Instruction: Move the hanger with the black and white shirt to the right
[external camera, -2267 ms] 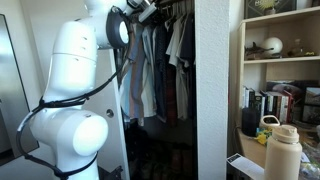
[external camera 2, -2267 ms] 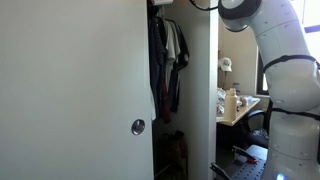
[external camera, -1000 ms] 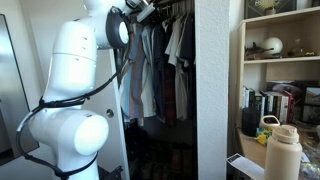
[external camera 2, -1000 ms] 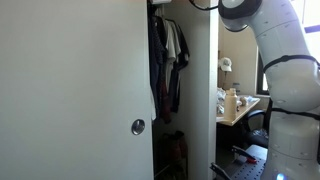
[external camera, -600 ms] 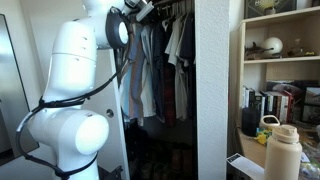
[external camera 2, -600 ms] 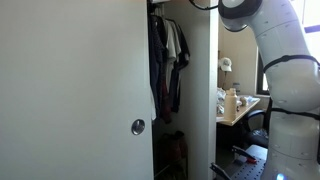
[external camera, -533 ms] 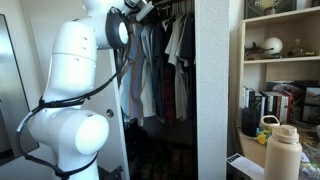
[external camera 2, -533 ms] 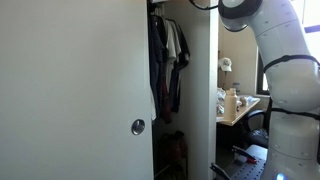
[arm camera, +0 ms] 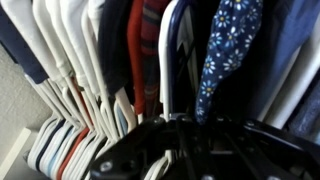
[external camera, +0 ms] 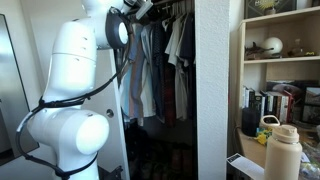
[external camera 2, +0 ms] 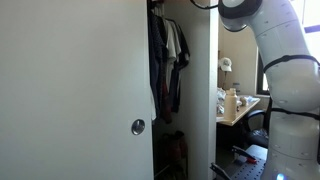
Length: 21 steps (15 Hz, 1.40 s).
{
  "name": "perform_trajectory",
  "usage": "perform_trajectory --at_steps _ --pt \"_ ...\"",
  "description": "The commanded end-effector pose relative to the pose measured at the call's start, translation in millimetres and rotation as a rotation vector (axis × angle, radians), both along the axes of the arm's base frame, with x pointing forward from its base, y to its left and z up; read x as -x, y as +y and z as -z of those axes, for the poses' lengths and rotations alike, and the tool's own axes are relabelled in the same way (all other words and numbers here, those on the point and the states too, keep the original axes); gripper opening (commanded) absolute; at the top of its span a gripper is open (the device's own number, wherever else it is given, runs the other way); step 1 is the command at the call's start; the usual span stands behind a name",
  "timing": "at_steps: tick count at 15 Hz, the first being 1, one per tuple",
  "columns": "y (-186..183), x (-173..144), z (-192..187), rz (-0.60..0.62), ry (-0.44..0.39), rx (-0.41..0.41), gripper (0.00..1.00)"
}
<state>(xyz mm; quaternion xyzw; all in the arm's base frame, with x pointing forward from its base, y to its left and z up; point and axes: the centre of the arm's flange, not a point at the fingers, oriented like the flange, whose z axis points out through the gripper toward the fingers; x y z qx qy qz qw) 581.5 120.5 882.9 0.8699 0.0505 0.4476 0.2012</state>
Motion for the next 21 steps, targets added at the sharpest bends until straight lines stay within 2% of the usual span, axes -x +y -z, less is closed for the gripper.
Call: perform_trajectory --at_steps 1,5,21 --pt "0 -6 -22 -0.011 -0.086 0.018 0.02" --pt "-3 -3 -26 -0.012 -0.105 0.022 0.02" --pt "3 19 -10 -0.005 -0.098 0.013 0.02"
